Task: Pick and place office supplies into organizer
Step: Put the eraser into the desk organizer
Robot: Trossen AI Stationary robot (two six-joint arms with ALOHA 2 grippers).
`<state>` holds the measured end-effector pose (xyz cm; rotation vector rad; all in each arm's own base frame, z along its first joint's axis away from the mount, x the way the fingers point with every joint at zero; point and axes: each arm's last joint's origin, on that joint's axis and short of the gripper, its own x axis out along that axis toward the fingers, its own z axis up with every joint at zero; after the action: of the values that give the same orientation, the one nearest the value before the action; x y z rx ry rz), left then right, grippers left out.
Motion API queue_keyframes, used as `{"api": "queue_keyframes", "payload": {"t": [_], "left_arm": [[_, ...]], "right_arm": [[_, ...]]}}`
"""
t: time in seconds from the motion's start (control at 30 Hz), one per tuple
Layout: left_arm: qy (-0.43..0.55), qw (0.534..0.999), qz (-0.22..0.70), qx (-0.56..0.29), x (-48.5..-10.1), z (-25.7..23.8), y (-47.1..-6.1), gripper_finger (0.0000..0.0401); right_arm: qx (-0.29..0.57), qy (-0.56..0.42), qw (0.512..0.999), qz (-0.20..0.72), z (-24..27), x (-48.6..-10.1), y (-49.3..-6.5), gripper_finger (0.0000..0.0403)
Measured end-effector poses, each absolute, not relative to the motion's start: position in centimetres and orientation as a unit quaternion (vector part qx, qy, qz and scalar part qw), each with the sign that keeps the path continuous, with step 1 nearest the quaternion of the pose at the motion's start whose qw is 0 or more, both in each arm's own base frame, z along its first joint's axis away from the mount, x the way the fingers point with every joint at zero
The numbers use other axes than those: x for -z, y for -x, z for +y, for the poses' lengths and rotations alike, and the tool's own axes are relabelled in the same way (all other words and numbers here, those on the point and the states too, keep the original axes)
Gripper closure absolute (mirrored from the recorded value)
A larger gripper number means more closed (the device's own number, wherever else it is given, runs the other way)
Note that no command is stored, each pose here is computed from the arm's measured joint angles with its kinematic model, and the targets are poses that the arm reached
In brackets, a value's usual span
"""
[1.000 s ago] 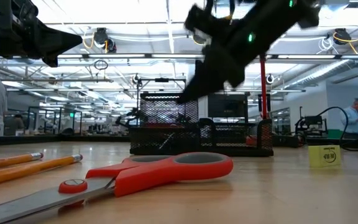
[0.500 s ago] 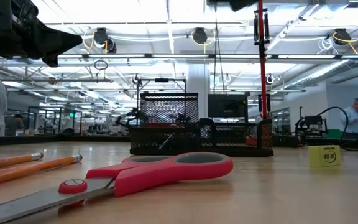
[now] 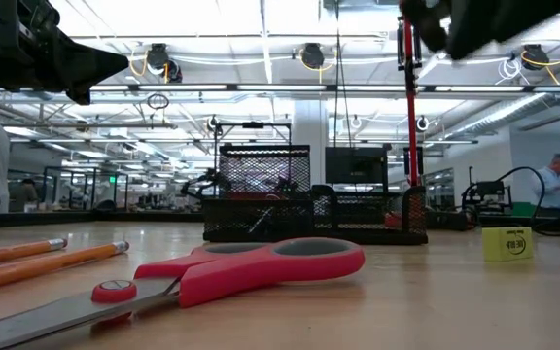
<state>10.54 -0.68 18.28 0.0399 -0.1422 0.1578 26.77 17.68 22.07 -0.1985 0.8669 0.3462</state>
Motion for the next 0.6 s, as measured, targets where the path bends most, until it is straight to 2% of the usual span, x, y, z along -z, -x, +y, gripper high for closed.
{"api": "queue_keyframes", "payload": {"t": [0.3, 0.6], "left_arm": [[-0.019, 0.994, -0.071, -0.079, -18.3, -0.7, -10.5, 0.0377], [-0.021, 0.995, -0.064, -0.079, -18.2, -0.7, -10.6, 0.0377]], "right_arm": [[-0.163, 0.09, 0.832, 0.523, 16.5, -18.1, -27.7, 0.0234], [-0.137, 0.077, 0.821, 0.549, 15.1, -17.8, -28.0, 0.0226]]}}
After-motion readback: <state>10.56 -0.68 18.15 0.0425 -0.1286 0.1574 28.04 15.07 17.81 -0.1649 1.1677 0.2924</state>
